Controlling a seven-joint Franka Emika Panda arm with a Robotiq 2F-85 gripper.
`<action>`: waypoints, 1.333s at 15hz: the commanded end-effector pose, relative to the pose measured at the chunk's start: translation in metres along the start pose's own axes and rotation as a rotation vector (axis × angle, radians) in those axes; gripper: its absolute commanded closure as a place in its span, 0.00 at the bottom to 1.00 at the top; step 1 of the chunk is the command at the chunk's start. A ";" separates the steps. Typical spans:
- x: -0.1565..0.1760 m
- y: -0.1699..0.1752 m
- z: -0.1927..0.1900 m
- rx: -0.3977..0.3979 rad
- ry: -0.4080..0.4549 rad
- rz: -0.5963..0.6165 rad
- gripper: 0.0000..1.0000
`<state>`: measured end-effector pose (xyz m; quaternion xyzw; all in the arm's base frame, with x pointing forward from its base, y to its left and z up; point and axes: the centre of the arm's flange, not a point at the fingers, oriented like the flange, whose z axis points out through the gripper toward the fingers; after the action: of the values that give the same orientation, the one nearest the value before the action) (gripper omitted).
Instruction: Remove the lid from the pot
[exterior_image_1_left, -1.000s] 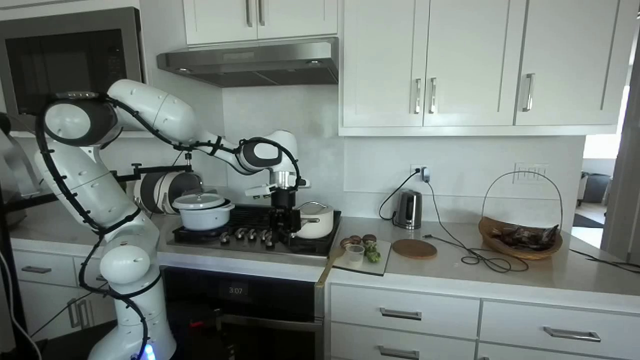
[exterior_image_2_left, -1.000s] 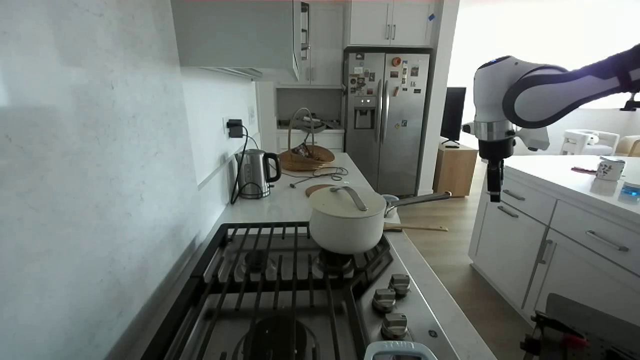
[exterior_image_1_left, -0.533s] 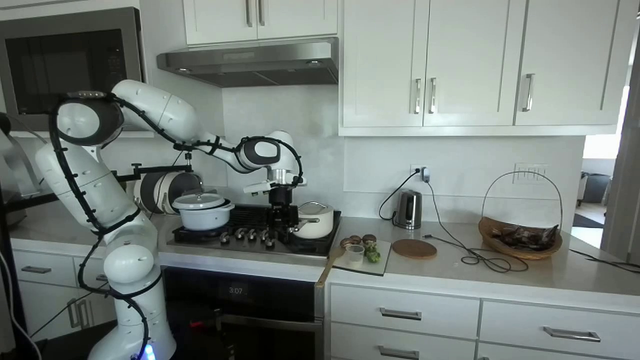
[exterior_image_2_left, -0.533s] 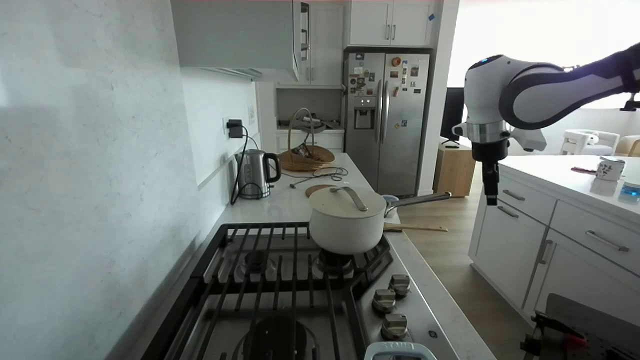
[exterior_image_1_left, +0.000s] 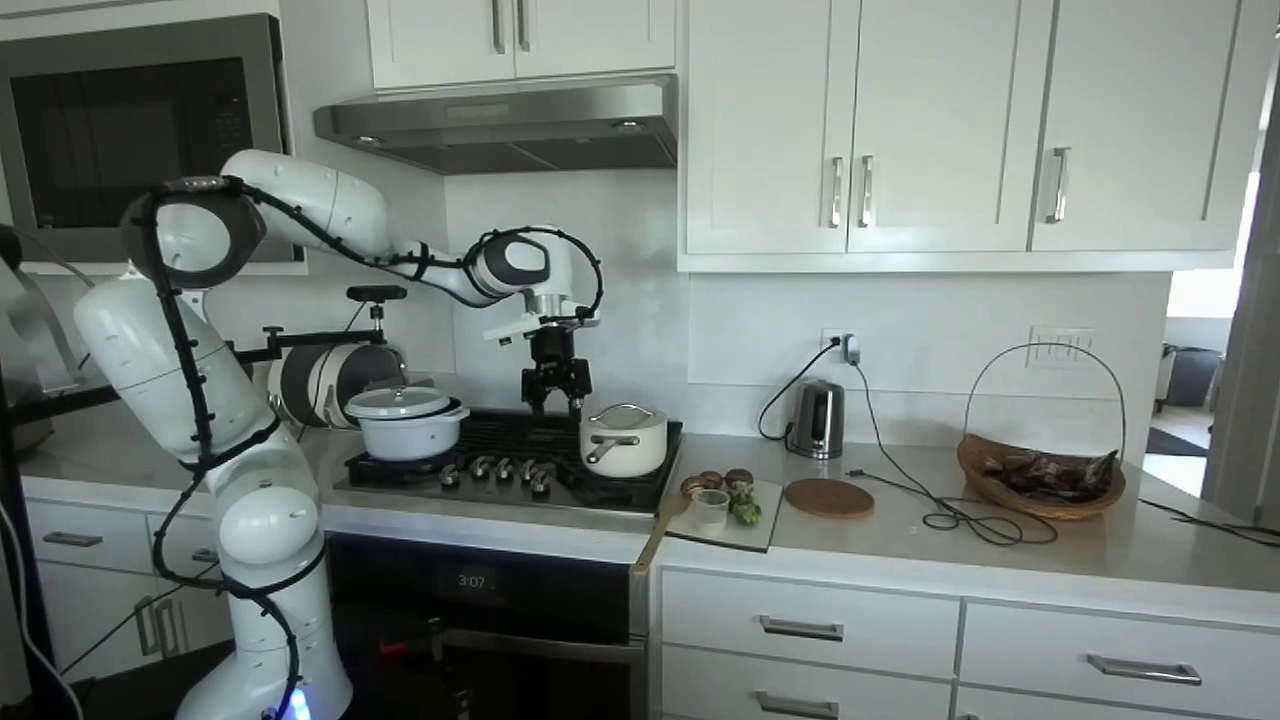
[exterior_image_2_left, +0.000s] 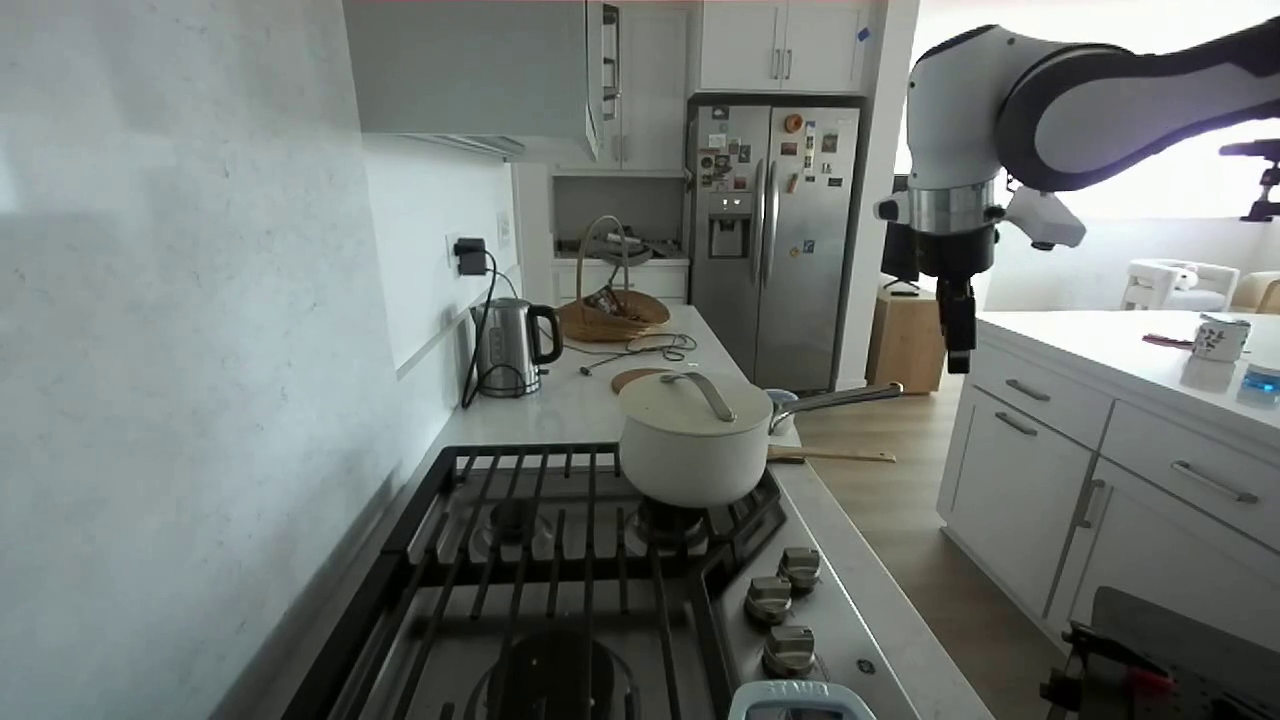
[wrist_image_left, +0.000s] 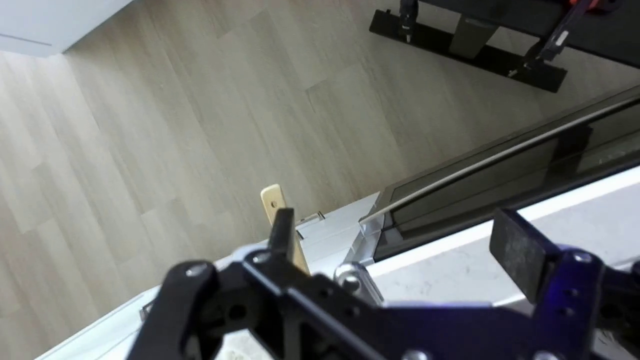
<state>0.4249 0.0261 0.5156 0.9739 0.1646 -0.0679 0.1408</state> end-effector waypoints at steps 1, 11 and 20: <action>0.042 -0.009 -0.020 0.042 0.015 0.034 0.00; 0.178 -0.072 -0.025 0.200 0.003 0.089 0.00; 0.221 -0.096 -0.079 0.223 0.093 0.288 0.00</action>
<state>0.5884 0.1856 0.5132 0.9965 0.0727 -0.0312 0.0271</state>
